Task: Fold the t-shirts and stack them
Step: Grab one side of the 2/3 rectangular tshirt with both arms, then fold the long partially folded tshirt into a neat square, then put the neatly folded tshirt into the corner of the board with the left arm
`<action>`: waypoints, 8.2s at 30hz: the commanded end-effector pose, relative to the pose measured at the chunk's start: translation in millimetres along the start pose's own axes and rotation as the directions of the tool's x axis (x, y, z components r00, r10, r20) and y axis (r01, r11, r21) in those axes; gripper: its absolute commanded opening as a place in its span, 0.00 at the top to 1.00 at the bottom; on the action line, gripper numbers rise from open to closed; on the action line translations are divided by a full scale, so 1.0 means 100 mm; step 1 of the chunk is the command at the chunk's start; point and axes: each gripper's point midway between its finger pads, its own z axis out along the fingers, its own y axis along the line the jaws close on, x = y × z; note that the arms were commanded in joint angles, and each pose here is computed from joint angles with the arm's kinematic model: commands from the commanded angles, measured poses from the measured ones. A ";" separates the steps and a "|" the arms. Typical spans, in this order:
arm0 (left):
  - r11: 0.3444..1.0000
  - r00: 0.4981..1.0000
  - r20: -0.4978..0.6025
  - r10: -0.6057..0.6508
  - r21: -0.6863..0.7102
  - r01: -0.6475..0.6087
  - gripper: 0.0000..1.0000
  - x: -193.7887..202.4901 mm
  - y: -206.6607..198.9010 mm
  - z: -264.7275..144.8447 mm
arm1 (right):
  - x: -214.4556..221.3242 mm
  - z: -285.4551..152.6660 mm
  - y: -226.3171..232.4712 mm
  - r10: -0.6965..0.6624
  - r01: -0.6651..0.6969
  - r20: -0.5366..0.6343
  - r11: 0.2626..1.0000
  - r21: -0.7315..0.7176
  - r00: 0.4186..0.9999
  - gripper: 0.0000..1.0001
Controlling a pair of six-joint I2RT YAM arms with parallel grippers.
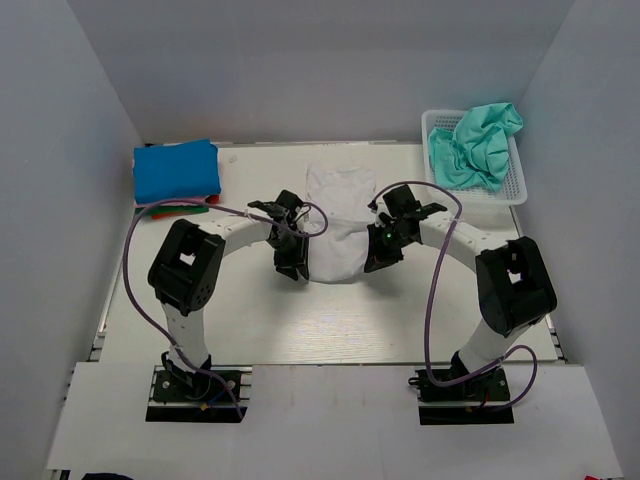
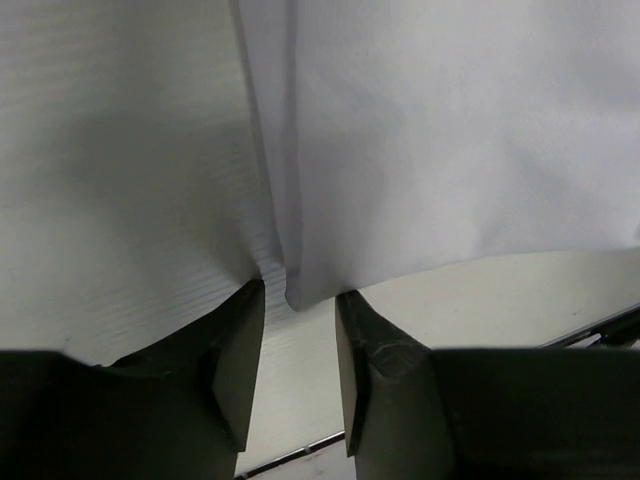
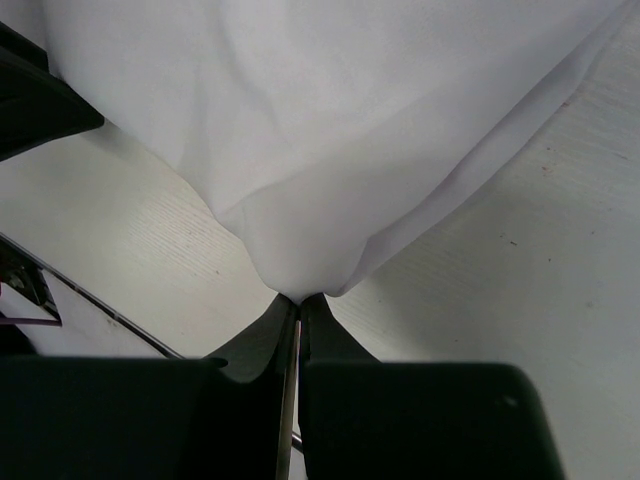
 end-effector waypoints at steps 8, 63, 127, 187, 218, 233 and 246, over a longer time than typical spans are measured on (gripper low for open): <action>0.999 0.999 0.023 0.047 -0.018 -0.046 0.84 -0.17 0.00 0.08 | 0.00 -0.01 0.03 -0.007 0.007 0.003 1.000 -0.019 1.000 1.00; 0.977 0.875 0.462 -0.143 0.209 0.049 1.00 -2.32 -0.40 -1.45 | -1.95 -1.03 0.24 0.039 0.053 0.349 0.966 -0.252 0.936 1.00; 0.989 0.704 0.702 -0.110 0.151 0.004 0.00 -3.12 -0.33 -1.54 | -2.87 -0.41 -0.51 0.055 0.031 0.449 0.983 -0.183 0.892 0.10; 0.972 0.828 0.512 -0.229 0.162 0.169 0.00 -2.92 0.08 -0.37 | -0.98 0.81 0.13 -0.273 0.292 0.109 0.920 -0.261 0.956 0.10; 0.973 0.876 0.459 -0.147 -0.090 0.211 0.00 -2.24 0.52 -1.00 | -1.69 1.03 0.80 -0.243 0.323 0.238 0.858 -0.400 0.940 0.10; 0.983 0.950 0.313 -0.005 -0.174 0.063 0.13 -2.03 0.68 -0.41 | -2.04 -0.49 1.69 -0.351 0.632 0.562 0.632 -0.448 0.749 0.10; 0.990 0.974 0.228 -0.010 -0.137 0.042 0.27 -1.94 0.66 0.10 | -2.03 -0.93 1.34 -0.264 0.582 0.634 0.727 -0.365 0.727 0.10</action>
